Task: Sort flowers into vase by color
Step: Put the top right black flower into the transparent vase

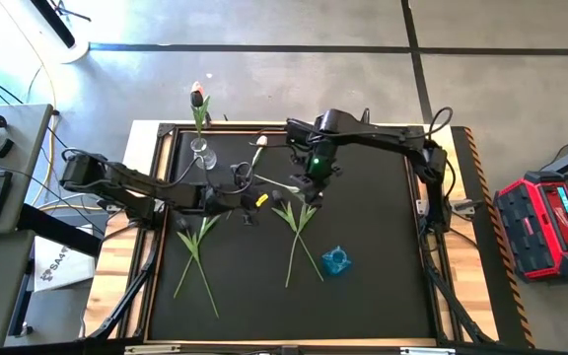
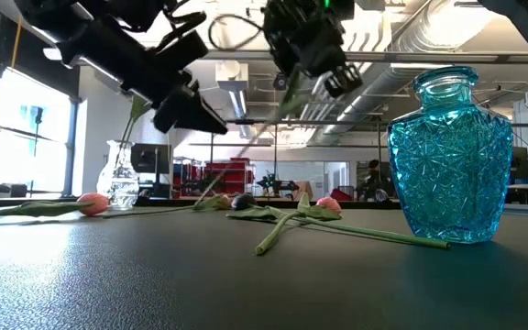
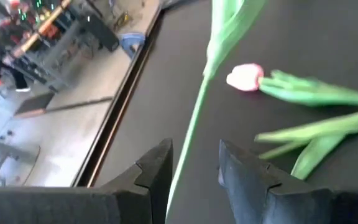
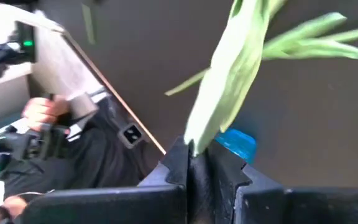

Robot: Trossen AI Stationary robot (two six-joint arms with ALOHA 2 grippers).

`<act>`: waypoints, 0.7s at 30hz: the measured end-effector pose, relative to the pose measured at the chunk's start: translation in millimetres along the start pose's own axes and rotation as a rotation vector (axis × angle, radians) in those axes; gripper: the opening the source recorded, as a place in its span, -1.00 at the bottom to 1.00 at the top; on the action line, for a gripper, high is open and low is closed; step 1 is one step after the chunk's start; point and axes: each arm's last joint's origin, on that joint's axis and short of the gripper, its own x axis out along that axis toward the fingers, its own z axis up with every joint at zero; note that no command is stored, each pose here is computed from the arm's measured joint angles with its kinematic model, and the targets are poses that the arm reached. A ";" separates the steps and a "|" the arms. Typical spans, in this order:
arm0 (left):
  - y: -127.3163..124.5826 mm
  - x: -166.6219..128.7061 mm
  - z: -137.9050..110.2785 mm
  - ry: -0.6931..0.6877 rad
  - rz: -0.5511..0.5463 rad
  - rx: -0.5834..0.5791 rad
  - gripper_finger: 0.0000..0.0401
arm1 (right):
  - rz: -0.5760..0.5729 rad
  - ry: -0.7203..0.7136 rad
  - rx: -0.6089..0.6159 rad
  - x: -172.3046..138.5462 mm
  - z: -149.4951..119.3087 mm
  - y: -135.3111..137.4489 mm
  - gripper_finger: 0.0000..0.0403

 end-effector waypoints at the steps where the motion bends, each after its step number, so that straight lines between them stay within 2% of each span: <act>1: 0.0 0.4 1.5 -0.018 -0.004 0.000 -0.39 | 0.016 -0.008 -0.004 -0.2 -0.1 4.0 -0.89; 11: -0.7 1.1 3.2 -0.043 -0.028 -0.008 -0.43 | 0.055 -0.046 -0.085 -3.3 -7.6 29.6 -0.88; 21: -0.4 0.5 8.5 -0.103 -0.055 -0.034 -0.87 | 0.037 -0.070 -0.109 -3.3 -8.3 33.2 -0.88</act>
